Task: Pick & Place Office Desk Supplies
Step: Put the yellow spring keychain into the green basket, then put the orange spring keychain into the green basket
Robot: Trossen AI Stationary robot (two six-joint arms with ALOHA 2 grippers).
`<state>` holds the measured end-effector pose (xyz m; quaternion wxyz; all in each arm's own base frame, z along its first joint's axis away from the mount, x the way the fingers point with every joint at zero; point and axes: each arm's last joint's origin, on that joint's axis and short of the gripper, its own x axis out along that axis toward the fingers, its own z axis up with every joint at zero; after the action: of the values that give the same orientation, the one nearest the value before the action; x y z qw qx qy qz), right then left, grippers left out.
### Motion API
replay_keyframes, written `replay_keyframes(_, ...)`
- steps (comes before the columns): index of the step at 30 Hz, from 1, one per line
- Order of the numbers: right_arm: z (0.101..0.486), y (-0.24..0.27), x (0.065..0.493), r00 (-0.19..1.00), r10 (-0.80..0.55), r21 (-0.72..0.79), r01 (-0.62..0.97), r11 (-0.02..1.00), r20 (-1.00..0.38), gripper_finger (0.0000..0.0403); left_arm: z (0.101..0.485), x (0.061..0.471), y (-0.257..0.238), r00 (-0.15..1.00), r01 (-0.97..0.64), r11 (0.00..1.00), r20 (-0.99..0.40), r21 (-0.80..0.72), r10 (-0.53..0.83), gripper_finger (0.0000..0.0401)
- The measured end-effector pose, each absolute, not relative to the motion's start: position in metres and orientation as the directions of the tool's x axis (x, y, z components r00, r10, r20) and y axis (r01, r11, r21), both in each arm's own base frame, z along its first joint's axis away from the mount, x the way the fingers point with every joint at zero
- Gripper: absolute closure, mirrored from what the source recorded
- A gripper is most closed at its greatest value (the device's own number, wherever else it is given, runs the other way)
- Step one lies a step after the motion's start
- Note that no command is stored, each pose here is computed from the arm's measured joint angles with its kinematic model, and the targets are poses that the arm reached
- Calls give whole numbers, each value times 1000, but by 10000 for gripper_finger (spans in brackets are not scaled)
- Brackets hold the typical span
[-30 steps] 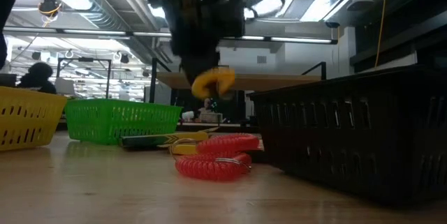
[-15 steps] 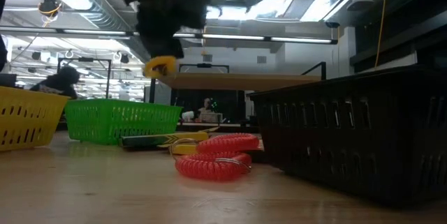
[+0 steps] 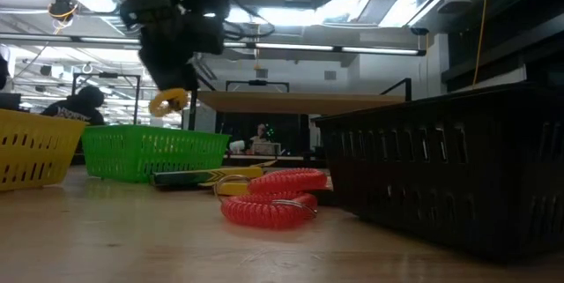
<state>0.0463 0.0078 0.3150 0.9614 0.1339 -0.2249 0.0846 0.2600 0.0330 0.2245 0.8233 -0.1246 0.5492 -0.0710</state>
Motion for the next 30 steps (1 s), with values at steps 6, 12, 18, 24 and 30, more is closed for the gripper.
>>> replay_keyframes(6, 315, 8, 46, 886, 100, 217, -218, 951, 453, 206, 200, 240, 33, 402, -85, 944, -878, -320, -261, 393)
replay_keyframes(12, 314, 7, 47, 890, 88, 223, -206, 953, 448, 206, 191, 241, 32, 460, -118, 939, -856, -323, -236, 384)
replay_keyframes(18, 314, 7, 47, 890, 88, 227, -208, 952, 448, 206, 191, 241, 35, 469, -147, 935, -855, -324, -222, 335)
replay_keyframes(24, 314, 7, 47, 892, 88, 242, -214, 947, 442, 206, 190, 238, 35, 438, -187, 934, -877, -304, -198, 266)
replay_keyframes(30, 312, 8, 48, 899, 90, 275, -225, 935, 427, 206, 193, 240, 35, 445, -217, 928, -877, -302, -181, 229)
